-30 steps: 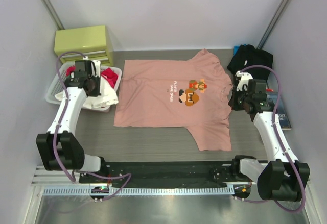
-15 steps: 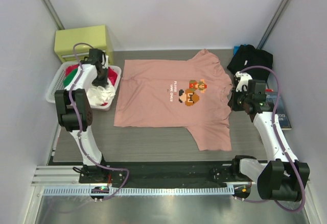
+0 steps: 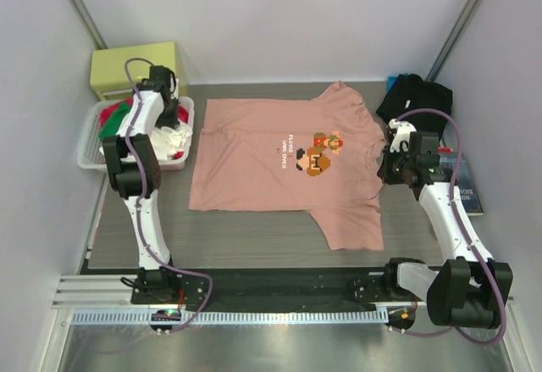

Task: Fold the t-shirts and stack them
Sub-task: Fold the flattened tshirt in 1/3 of the way

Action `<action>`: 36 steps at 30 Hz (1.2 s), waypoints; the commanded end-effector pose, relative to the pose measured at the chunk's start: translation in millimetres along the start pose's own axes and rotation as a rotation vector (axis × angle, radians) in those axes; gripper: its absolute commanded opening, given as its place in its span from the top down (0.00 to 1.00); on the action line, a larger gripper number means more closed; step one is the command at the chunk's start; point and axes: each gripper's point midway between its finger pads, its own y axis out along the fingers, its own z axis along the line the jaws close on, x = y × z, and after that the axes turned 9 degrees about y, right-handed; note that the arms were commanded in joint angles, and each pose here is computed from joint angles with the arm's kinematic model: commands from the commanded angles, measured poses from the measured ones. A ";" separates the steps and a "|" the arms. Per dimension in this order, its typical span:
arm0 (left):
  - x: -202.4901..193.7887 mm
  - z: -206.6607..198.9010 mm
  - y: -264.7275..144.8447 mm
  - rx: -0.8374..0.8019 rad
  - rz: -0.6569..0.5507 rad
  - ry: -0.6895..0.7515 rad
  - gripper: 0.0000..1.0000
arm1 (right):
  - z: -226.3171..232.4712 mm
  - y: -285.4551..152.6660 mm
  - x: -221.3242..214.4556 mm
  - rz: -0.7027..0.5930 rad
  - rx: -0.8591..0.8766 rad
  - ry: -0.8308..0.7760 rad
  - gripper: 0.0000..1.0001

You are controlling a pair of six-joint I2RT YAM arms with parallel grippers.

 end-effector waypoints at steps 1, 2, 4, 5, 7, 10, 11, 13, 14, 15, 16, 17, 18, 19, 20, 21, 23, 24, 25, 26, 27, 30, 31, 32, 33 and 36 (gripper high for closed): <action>-23.6 10.6 74.5 -0.049 0.110 -0.068 1.00 | -2.2 0.4 14.8 -0.047 -0.008 -0.024 0.99; -16.2 21.9 71.7 -0.047 0.097 -0.085 1.00 | -3.0 0.6 14.2 -0.044 -0.013 -0.022 0.99; -15.4 26.8 79.2 -0.046 0.099 -0.123 1.00 | -3.4 1.7 12.4 -0.038 -0.013 -0.021 0.99; -12.1 34.0 79.6 -0.035 0.089 -0.129 1.00 | -3.3 2.4 12.2 -0.037 -0.012 -0.019 0.99; -10.3 38.8 80.5 -0.032 0.082 -0.135 1.00 | -3.1 2.9 10.8 -0.032 -0.011 -0.015 0.99; -6.5 38.4 74.9 -0.071 0.060 -0.155 1.00 | -3.0 4.0 10.4 -0.029 -0.009 -0.011 0.99; -5.8 35.9 67.2 -0.090 0.047 -0.159 1.00 | -3.1 4.3 10.1 -0.028 -0.009 -0.011 0.99; 6.8 28.3 55.2 -0.145 -0.021 -0.163 1.00 | -2.9 4.6 9.4 -0.025 -0.008 -0.010 0.99; 6.9 27.2 42.6 -0.148 -0.043 -0.163 1.00 | -3.0 4.9 9.1 -0.023 -0.008 -0.010 0.99; 9.1 27.5 38.7 -0.147 -0.063 -0.165 1.00 | -2.7 5.1 9.9 -0.025 -0.007 -0.008 0.99; 17.2 30.2 34.3 -0.136 -0.103 -0.163 1.00 | -2.5 4.9 9.1 -0.023 -0.005 -0.010 0.99; 16.2 31.4 30.8 -0.132 -0.109 -0.164 1.00 | -2.0 5.3 9.2 -0.023 -0.002 -0.010 0.99; 23.4 32.2 19.7 -0.140 -0.137 -0.164 1.00 | -2.0 5.4 9.2 -0.021 -0.002 -0.009 0.99; 27.5 31.9 11.0 -0.150 -0.154 -0.166 1.00 | -2.3 5.1 9.5 -0.023 -0.004 -0.011 0.99; 32.7 31.7 2.6 -0.158 -0.174 -0.177 1.00 | -2.3 4.9 9.1 -0.023 -0.004 -0.013 0.99; 42.0 34.1 -13.5 -0.161 -0.212 -0.182 1.00 | -2.6 5.3 7.8 -0.020 -0.004 -0.014 0.99; 56.8 36.9 -36.7 -0.173 -0.264 -0.188 1.00 | -2.7 5.5 6.8 -0.017 -0.004 -0.014 0.99; 62.1 38.6 -48.0 -0.175 -0.281 -0.191 1.00 | -2.2 5.4 6.4 -0.015 -0.001 -0.014 0.99; 75.1 43.2 -68.2 -0.175 -0.324 -0.188 1.00 | -1.7 4.7 6.5 -0.018 0.001 -0.015 0.99; 74.1 42.9 -79.0 -0.182 -0.320 -0.186 1.00 | -1.6 4.3 6.4 -0.018 0.001 -0.013 0.99; 77.7 44.7 -89.9 -0.184 -0.339 -0.185 1.00 | -1.2 4.0 6.6 -0.019 0.002 -0.014 0.99; 86.2 47.8 -131.3 -0.185 -0.419 -0.179 1.00 | -0.7 1.6 6.7 -0.027 0.003 -0.015 0.99; 87.6 49.2 -151.8 -0.179 -0.453 -0.175 1.00 | -0.6 1.3 7.0 -0.028 0.003 -0.016 0.99; 86.6 50.1 -158.8 -0.177 -0.463 -0.175 1.00 | -0.2 1.0 7.3 -0.030 0.004 -0.016 0.99; 86.7 51.1 -168.2 -0.172 -0.479 -0.171 1.00 | -0.2 0.9 6.9 -0.028 0.004 -0.016 0.99; 73.6 46.8 -191.8 -0.180 -0.488 -0.168 1.00 | 0.5 -1.5 8.6 -0.034 0.005 -0.016 0.99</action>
